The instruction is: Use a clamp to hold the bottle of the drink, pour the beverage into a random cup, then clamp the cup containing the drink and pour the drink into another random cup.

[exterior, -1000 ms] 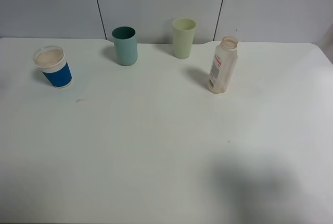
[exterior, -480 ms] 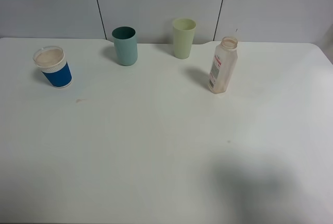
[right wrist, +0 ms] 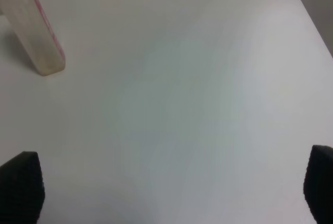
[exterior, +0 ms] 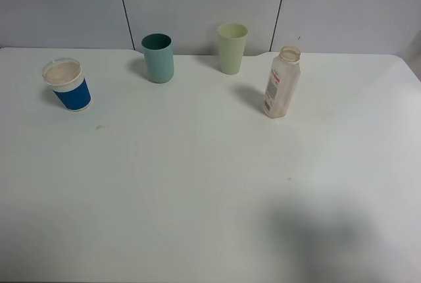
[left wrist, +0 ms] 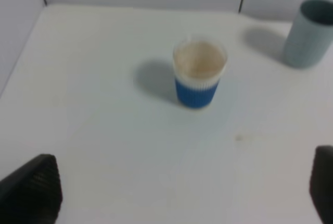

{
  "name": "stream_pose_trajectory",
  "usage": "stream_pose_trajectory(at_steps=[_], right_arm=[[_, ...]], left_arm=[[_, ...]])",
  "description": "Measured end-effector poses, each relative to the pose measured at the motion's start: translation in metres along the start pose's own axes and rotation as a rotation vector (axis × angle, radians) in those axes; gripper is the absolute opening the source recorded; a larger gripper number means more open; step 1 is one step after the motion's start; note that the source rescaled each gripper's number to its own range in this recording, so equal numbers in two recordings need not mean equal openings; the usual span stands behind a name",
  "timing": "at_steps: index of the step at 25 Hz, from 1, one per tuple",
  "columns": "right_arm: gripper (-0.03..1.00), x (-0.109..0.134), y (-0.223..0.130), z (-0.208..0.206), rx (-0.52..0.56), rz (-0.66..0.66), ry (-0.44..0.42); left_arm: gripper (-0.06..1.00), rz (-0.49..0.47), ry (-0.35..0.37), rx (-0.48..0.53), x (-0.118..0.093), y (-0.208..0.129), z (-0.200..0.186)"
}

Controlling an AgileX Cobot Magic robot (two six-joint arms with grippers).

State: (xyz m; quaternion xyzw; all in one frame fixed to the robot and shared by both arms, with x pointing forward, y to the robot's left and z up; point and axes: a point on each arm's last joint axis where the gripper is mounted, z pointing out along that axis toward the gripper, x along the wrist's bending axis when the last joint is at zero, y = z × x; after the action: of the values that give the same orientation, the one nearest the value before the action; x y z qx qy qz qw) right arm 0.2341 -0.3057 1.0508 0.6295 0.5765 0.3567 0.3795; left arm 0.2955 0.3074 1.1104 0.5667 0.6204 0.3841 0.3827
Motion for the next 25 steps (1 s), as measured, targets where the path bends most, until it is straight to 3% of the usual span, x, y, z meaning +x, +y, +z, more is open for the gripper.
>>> stream_pose_trajectory(at_steps=[10, 18, 25], right_arm=[[1.00, 0.000, 0.000, 0.000, 0.000, 0.000, 0.000], [1.00, 0.000, 0.000, 0.000, 0.000, 0.000, 0.000], [1.00, 0.000, 0.000, 0.000, 0.000, 0.000, 0.000]], left_arm=[[0.89, -0.014, 0.029, 0.119, 0.006, -0.025, -0.022], [0.89, -0.018, 0.029, 0.123, 0.010, -0.067, -0.020], [0.89, -0.020, 0.027, 0.105, 0.011, -0.068, -0.023]])
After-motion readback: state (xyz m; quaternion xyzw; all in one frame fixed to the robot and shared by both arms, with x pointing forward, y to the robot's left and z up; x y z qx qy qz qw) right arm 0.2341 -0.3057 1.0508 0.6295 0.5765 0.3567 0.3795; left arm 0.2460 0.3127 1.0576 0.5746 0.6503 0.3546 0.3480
